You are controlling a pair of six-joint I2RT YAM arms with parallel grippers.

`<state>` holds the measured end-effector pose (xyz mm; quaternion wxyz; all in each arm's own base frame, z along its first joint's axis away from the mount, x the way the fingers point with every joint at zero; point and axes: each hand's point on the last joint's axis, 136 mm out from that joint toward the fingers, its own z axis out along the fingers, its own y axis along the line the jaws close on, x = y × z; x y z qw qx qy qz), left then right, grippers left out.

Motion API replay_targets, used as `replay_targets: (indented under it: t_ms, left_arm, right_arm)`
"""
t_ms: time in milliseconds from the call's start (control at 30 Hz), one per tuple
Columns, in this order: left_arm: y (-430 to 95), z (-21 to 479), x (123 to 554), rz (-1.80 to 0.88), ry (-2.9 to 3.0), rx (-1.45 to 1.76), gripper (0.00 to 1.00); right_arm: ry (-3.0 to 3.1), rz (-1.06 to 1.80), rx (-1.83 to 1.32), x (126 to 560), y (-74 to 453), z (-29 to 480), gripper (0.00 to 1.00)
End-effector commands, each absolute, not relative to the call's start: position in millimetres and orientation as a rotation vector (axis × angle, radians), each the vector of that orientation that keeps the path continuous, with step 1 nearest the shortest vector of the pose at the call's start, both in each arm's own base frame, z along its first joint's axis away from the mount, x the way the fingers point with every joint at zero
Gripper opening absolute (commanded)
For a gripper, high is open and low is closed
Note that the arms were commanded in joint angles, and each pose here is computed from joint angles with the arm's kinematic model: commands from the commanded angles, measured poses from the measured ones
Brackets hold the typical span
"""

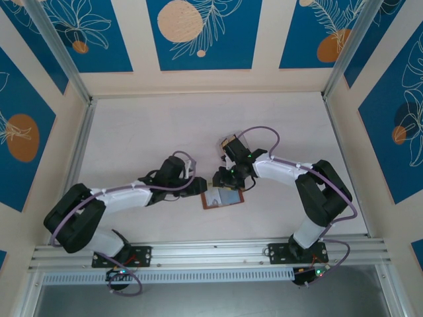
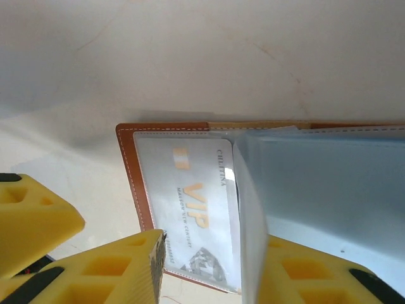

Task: Put the credit cards into the card holder
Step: Flip over the card slot in the card holder.

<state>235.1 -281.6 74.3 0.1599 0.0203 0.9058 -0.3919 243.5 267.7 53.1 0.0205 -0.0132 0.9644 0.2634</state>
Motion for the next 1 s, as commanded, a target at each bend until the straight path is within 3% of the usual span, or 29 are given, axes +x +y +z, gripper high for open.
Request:
replay_targets:
  t_ms: [0,200,567,967]
  left_arm:
    - [-262.8,56.7,227.7,-1.015,2.66,0.05,0.27]
    - [-271.2,46.2,230.0,-1.034,2.689,0.062,0.09]
    - [-264.2,18.3,228.3,-0.974,2.745,0.003,0.02]
    - [-254.4,35.0,219.5,-0.888,2.727,0.067,0.3]
  right_arm:
    - [2.96,0.897,-0.059,241.7,275.1,70.6,0.39]
    - [2.934,1.024,-0.107,236.4,287.5,81.2,0.39]
    - [2.995,1.106,-0.15,229.9,317.7,62.4,0.47]
    - [3.035,1.043,-0.101,243.8,323.9,33.2,0.55]
